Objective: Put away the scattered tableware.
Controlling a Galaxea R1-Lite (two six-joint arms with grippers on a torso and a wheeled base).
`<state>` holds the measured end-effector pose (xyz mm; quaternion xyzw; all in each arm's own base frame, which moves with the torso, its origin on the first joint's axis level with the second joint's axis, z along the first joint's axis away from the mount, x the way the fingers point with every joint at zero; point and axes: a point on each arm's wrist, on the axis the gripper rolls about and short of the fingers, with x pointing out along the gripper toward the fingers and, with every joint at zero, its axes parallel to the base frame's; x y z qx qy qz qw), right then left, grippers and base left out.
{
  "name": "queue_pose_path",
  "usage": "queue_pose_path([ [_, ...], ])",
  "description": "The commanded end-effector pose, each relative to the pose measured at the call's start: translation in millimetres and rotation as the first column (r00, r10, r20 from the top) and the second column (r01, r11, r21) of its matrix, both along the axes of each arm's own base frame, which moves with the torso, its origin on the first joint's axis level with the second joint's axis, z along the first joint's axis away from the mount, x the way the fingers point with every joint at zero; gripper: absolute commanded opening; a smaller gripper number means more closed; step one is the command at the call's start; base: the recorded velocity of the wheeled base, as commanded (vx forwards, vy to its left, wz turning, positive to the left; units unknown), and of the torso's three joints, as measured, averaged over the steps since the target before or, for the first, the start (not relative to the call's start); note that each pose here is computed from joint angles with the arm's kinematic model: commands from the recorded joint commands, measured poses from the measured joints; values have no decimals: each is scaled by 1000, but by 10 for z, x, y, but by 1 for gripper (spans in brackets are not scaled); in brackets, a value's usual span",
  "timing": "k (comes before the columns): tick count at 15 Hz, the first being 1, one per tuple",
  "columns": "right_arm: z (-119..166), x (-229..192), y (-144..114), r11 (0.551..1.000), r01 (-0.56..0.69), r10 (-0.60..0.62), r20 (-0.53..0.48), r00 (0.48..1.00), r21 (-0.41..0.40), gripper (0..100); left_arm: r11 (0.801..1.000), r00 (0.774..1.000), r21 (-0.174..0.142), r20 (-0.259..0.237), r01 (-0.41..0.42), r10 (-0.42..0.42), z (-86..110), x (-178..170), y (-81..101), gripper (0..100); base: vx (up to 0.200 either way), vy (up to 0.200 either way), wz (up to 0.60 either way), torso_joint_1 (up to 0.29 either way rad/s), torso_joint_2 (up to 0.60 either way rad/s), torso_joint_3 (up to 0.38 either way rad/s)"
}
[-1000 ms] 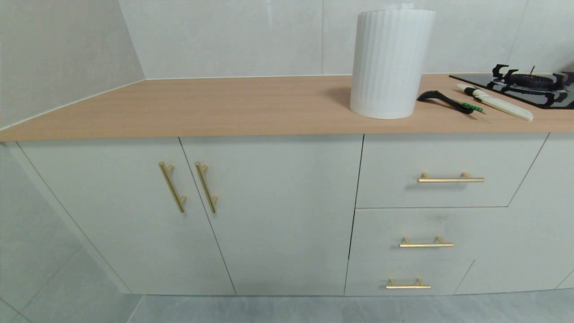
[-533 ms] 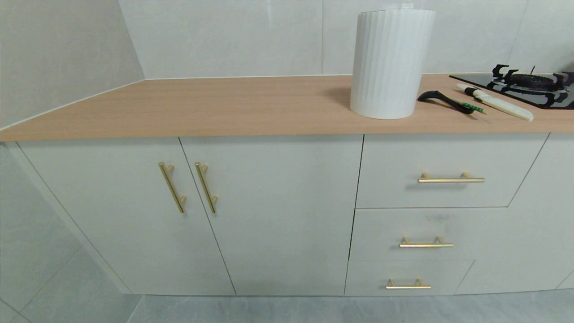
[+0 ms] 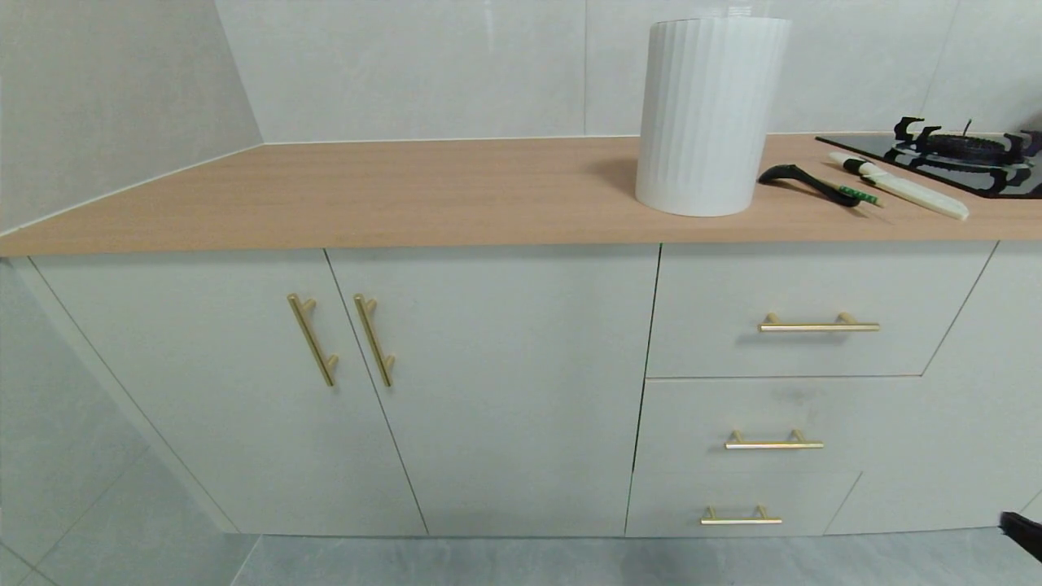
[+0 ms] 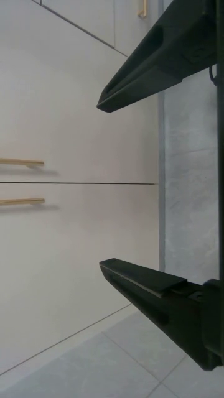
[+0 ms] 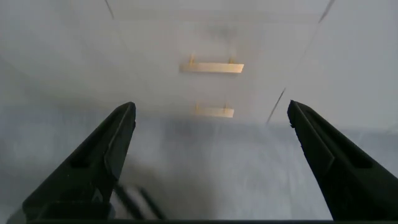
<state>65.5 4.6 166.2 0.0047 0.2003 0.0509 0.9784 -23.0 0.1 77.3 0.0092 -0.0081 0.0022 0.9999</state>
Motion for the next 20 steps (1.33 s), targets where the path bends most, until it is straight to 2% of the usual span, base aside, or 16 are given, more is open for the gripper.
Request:
queue_pose_path([
  [1, -243, 1061, 117, 998, -58, 51, -396, 917, -5, 100, 1000, 1000, 0, -1, 0, 0, 0, 1, 0, 100, 0, 0, 0, 0, 0, 0],
  [2, -353, 1278, 136, 998, -58, 49, -455, 889, -7, 100, 1000, 1000, 0, -1, 0, 0, 0, 1, 0, 100, 0, 0, 0, 0, 0, 0],
  [3, -392, 1335, 137, 998, -57, 47, -470, 881, -7, 100, 1000, 1000, 0, -1, 0, 0, 0, 1, 0, 100, 0, 0, 0, 0, 0, 0],
  [4, -644, 1626, 157, 998, -57, 43, -503, 863, -13, 100, 1000, 1000, 0, -1, 0, 0, 0, 1, 0, 100, 0, 0, 0, 0, 0, 0],
  [8, -1193, 2187, 196, 998, -56, 39, -429, 902, -26, 100, 1000, 1000, 0, -1, 0, 0, 0, 1, 0, 100, 0, 0, 0, 0, 0, 0],
  [13, -1372, 2575, 204, 997, -42, 13, -381, 924, -66, 100, 1000, 1000, 0, -1, 0, 0, 0, 1, 0, 100, 0, 0, 0, 0, 0, 0],
  [20, -1665, 2751, 151, 991, 31, -72, -319, 945, -131, 100, 1000, 1000, 0, -1, 0, 0, 0, 1, 0, 100, 0, 0, 0, 0, 0, 0],
])
